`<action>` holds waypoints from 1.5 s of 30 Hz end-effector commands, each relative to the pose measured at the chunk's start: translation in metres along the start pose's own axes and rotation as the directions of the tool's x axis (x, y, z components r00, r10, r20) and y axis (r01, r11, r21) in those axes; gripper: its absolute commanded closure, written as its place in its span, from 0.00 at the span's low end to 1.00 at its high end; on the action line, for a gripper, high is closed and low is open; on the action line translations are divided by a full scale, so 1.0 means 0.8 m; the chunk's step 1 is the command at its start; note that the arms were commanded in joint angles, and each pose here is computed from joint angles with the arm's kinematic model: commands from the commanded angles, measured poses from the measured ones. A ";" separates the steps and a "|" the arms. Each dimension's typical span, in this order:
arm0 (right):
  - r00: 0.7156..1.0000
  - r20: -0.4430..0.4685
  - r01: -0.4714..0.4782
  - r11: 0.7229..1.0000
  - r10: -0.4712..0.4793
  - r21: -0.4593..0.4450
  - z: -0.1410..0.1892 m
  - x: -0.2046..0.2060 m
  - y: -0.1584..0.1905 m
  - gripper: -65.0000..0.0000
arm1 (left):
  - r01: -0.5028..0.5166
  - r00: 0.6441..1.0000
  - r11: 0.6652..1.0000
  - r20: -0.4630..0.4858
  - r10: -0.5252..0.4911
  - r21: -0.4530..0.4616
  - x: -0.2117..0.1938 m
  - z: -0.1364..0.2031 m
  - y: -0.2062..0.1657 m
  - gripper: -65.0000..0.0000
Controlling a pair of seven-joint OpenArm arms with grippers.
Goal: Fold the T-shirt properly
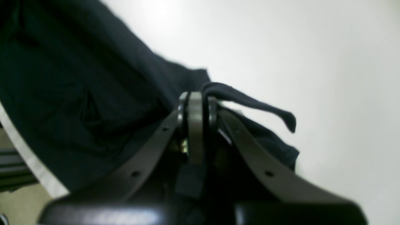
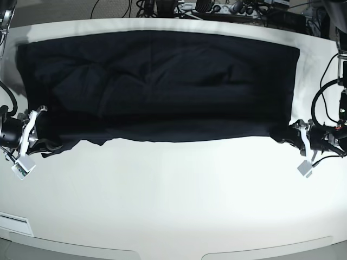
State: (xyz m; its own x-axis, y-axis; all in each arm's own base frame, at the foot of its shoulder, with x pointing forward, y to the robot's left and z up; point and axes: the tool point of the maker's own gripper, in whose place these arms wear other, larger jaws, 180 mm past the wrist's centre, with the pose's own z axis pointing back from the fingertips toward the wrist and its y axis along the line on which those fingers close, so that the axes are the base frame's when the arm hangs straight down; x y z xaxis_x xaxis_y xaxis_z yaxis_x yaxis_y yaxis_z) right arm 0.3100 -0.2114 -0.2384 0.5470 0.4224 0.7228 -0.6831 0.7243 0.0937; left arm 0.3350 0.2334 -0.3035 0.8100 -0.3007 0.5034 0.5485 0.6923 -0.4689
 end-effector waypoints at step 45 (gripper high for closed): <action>1.000 -0.018 -0.016 1.000 0.016 -0.023 0.005 -0.015 -0.002 1.00 | 0.251 0.962 0.967 -0.122 -0.245 0.036 -0.017 0.039 -0.052 1.00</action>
State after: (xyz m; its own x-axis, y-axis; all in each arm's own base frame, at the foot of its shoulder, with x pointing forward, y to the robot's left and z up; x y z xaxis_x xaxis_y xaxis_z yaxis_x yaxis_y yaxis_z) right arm 0.2949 -0.2162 -0.2610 0.5836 0.4393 0.6830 -0.6742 0.7309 0.1059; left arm 0.2887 0.2218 -0.2835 0.6843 -0.5383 0.4918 0.7191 0.6101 -0.3327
